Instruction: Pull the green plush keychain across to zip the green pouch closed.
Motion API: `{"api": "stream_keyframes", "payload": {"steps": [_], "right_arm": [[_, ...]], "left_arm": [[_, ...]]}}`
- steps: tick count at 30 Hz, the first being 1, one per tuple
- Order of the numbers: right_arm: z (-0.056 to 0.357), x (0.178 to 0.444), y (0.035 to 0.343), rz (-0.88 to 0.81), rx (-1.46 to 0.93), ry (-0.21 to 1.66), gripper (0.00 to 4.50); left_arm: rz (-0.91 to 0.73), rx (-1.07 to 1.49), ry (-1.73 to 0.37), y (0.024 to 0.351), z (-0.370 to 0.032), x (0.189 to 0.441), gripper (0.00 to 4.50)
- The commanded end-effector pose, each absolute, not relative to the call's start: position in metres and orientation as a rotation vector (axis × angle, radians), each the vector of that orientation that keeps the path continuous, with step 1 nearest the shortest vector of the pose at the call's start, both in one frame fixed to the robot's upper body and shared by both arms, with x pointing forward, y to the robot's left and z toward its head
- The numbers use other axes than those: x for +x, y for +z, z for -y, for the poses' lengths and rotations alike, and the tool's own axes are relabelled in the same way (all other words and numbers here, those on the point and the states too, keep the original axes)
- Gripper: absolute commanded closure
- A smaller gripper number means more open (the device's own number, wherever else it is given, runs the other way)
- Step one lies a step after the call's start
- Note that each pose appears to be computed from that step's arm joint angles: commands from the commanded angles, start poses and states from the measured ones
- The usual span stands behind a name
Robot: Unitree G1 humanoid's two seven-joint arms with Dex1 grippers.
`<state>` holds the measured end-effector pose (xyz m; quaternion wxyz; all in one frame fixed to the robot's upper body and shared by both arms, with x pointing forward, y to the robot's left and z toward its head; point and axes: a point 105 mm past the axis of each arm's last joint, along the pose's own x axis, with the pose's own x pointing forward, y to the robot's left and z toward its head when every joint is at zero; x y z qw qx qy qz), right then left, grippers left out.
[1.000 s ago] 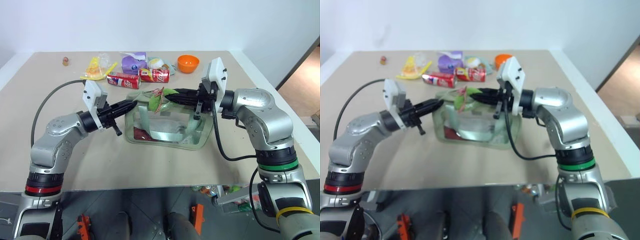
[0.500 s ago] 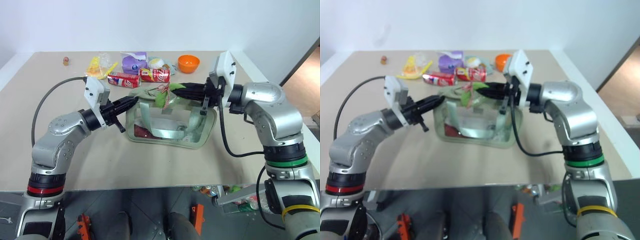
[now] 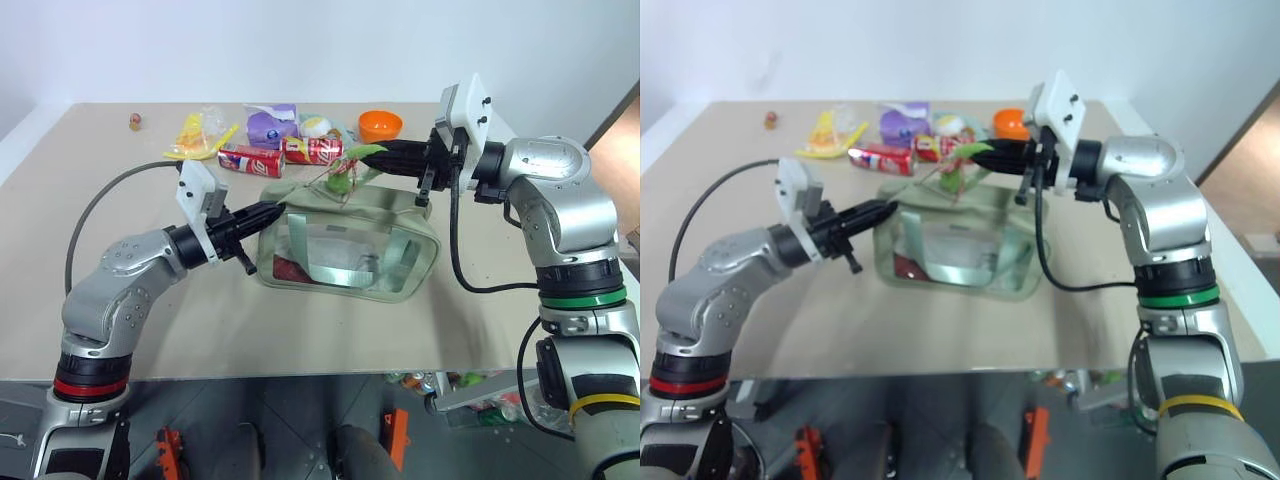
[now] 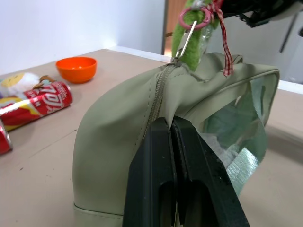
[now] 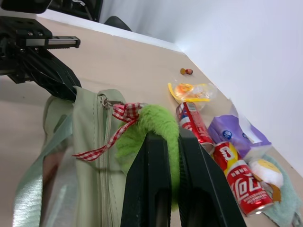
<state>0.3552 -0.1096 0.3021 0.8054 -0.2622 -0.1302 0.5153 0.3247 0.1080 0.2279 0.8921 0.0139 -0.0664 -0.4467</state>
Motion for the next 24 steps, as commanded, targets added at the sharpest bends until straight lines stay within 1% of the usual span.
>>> {"api": "stream_keyframes", "payload": {"steps": [1,9,13,17,20,24], "right_arm": [[0.123,0.351,0.331,0.374,-0.604,1.039,4.50],[0.137,0.355,0.327,0.353,-0.606,0.991,4.50],[0.164,0.360,0.335,0.349,-0.595,0.881,4.50],[0.196,0.364,0.333,0.323,-0.564,0.753,4.50],[0.220,0.364,0.323,0.284,-0.529,0.652,4.50],[0.246,0.360,0.297,0.207,-0.479,0.511,4.50]], "left_arm": [[0.123,0.010,-0.871,0.230,-0.117,0.331,4.47],[0.124,0.006,-0.854,0.230,-0.121,0.330,4.47],[0.140,0.010,-0.848,0.232,-0.121,0.327,4.47],[0.161,0.015,-0.819,0.233,-0.122,0.327,4.47],[0.185,0.012,-0.787,0.234,-0.123,0.328,4.47],[0.223,0.032,-0.739,0.235,-0.123,0.330,4.47]]}}
